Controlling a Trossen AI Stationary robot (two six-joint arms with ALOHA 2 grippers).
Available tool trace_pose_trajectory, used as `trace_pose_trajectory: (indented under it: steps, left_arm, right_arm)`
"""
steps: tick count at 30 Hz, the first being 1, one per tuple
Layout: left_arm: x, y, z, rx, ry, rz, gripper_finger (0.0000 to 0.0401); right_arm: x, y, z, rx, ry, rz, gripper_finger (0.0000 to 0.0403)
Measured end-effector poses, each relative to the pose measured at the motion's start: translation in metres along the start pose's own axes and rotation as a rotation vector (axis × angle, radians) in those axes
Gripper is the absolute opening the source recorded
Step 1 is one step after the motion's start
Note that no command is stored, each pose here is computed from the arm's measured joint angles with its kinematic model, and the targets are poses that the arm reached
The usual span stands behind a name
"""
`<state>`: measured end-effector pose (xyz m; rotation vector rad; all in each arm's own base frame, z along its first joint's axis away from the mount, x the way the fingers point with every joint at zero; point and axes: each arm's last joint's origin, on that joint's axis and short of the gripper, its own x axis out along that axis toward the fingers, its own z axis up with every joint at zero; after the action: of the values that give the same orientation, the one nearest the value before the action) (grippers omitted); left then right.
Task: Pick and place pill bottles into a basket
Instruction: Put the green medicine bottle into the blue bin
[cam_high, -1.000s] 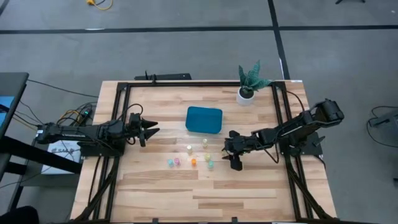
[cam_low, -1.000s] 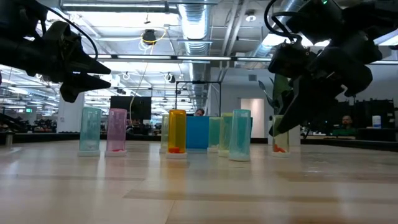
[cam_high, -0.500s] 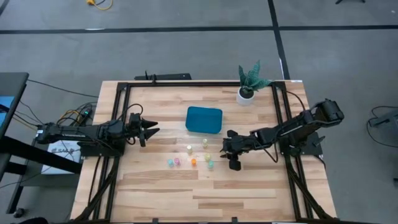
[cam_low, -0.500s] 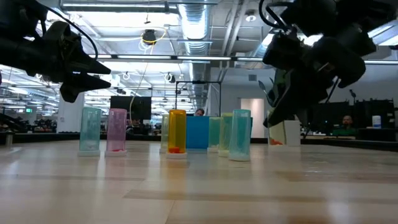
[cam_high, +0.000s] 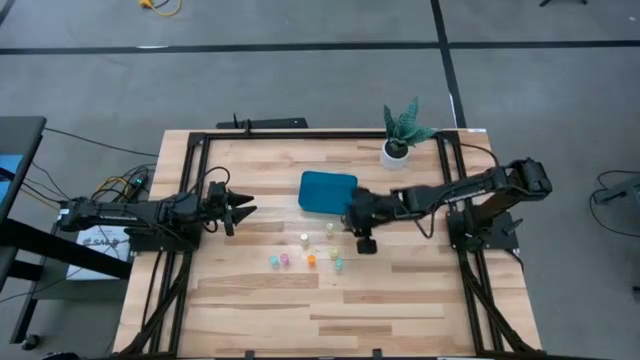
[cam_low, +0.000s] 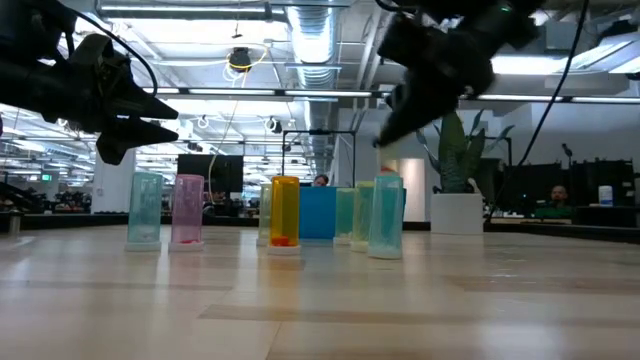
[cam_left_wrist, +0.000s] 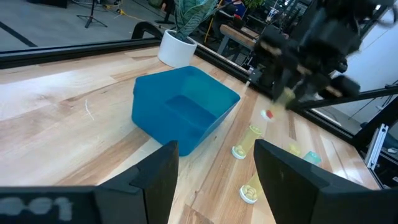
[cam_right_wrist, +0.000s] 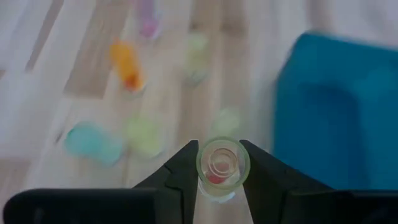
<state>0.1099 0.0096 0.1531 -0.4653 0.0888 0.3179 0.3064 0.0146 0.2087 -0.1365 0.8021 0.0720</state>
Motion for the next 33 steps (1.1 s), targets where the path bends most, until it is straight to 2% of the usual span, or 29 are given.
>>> trace_pose_trajectory:
  steps: [5, 15, 19, 27, 33]
  left_arm:
    - [0.000, 0.000, 0.000, 0.000, 0.000, 0.000, 0.0199]
    - [0.000, 0.000, 0.000, 0.009, 0.000, 0.000, 0.0199]
    - [0.000, 0.000, 0.000, 0.036, 0.000, 0.000, 0.0199]
    - [0.000, 0.000, 0.000, 0.050, 0.000, 0.001, 0.0199]
    - [0.000, 0.000, 0.000, 0.051, -0.001, 0.001, 0.0199]
  right_arm:
    - [-0.006, -0.034, 0.011, 0.022, -0.035, -0.077, 0.0099]
    - [-0.013, -0.086, -0.008, 0.164, 0.015, -0.100, 0.0099]
    - [-0.013, -0.097, -0.012, 0.193, 0.016, -0.119, 0.0099]
    - [0.021, -0.102, -0.025, 0.222, 0.078, -0.086, 0.0099]
    - [0.030, -0.112, -0.033, 0.245, 0.095, -0.103, 0.0099]
